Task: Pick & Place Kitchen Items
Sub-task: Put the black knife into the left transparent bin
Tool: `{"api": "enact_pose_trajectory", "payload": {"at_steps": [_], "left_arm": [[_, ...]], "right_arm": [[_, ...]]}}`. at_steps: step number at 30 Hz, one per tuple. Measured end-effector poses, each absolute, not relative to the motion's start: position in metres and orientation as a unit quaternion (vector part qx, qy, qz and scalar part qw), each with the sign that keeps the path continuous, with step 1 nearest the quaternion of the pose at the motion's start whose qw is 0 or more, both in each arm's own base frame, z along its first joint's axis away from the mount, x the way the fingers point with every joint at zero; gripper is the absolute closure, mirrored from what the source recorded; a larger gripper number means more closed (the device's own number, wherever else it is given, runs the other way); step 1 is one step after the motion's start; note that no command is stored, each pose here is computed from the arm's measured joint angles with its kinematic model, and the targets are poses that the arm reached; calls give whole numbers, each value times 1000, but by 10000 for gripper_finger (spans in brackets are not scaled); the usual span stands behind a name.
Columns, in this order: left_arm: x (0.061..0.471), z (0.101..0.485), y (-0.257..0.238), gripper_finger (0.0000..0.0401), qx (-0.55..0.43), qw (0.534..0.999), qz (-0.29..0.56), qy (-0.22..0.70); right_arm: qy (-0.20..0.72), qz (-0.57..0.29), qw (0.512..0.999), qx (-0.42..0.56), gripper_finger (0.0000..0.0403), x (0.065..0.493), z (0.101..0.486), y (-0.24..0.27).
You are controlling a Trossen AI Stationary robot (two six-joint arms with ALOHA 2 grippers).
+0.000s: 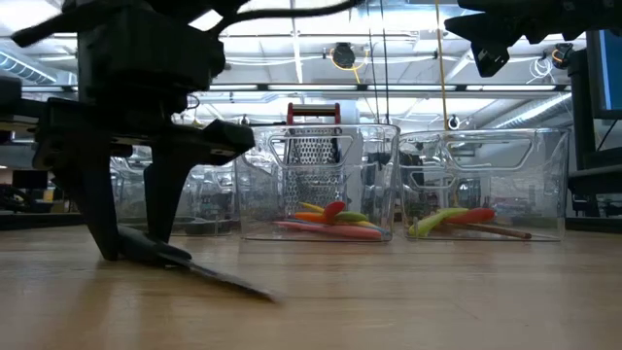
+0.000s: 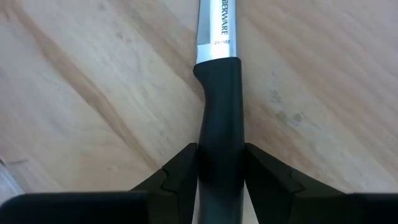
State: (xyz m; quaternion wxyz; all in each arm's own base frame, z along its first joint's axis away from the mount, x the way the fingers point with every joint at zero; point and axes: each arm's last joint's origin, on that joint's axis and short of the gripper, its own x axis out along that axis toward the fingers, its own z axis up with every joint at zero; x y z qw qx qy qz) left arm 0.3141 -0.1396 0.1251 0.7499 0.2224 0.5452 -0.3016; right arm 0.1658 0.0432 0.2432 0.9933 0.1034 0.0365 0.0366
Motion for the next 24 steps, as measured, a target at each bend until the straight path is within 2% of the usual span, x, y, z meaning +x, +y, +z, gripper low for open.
{"api": "enact_pose_trajectory", "payload": {"at_steps": [5, 13, 24], "left_arm": [[312, 126, -148, 321, 235, 751, -308, 535], [313, 127, -162, 322, 237, 772, -301, 507], [310, 136, -171, 323, 268, 796, -250, 482]], "right_arm": [[37, 37, 993, 103, 268, 166, 243, 43], [35, 37, 993, 104, 268, 166, 244, 43], [35, 37, 993, 104, 268, 166, 244, 43]]}}
